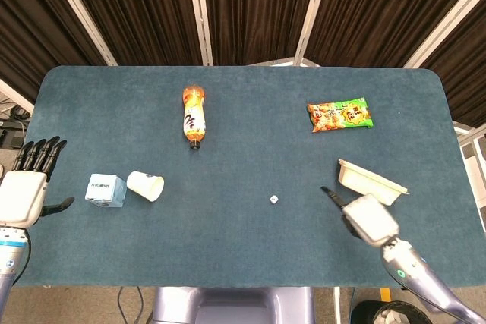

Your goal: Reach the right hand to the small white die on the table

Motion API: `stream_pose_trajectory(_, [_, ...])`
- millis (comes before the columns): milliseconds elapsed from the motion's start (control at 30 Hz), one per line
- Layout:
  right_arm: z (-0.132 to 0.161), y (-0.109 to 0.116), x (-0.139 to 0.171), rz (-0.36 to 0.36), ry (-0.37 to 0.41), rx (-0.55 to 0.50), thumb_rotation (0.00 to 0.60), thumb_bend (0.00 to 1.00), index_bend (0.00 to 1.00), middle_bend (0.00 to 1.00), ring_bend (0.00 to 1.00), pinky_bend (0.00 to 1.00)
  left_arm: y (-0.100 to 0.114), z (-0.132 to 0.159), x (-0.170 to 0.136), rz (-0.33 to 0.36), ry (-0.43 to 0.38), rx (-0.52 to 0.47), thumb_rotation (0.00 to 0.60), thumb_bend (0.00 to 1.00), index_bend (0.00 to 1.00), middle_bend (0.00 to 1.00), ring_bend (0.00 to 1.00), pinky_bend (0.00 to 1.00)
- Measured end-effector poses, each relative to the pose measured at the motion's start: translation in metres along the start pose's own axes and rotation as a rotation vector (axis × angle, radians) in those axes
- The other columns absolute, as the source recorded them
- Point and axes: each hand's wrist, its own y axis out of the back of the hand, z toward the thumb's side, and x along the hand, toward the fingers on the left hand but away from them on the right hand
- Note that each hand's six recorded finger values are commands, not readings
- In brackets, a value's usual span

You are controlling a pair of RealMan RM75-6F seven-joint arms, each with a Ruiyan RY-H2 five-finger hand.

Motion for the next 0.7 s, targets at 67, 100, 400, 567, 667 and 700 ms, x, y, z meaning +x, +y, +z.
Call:
stream_pose_trajectory(67, [0.007,-0.007,-0.013,0.060,0.028,-0.010,0.600,0.66,0.00,0.76,0.79,1.00,0.000,0.000,0.000,0.000,0.000,0.005,0.600,0.00,0.00,0.00,0.00,0.00])
stream_pose_trajectory(100, [0.010,-0.009,-0.018,0.083,0.038,-0.014,0.600,0.66,0.00,0.76,0.79,1.00,0.000,0.000,0.000,0.000,0.001,0.007,0.600,0.00,0.00,0.00,0.00,0.00])
stream_pose_trajectory(400, [0.040,-0.019,-0.058,0.147,0.103,-0.015,0.600,0.66,0.00,0.76,0.79,1.00,-0.004,0.003,0.002,-0.011,0.002,0.021,0.600,0.00,0.00,0.00,0.00,0.00])
stream_pose_trajectory(567, [0.055,-0.015,-0.073,0.145,0.133,-0.011,0.600,0.66,0.00,0.76,0.79,1.00,-0.007,0.005,0.003,-0.019,-0.001,0.024,0.600,0.00,0.00,0.00,0.00,0.00])
stream_pose_trajectory(667, [0.062,-0.016,-0.080,0.154,0.141,-0.006,0.600,0.66,0.00,0.76,0.79,1.00,-0.008,0.005,0.003,-0.022,0.001,0.024,0.600,0.00,0.00,0.00,0.00,0.00])
stream_pose_trajectory(700, [0.064,-0.016,-0.082,0.158,0.142,-0.004,0.600,0.66,0.00,0.76,0.79,1.00,-0.008,0.005,0.003,-0.023,0.003,0.025,0.600,0.00,0.00,0.00,0.00,0.00])
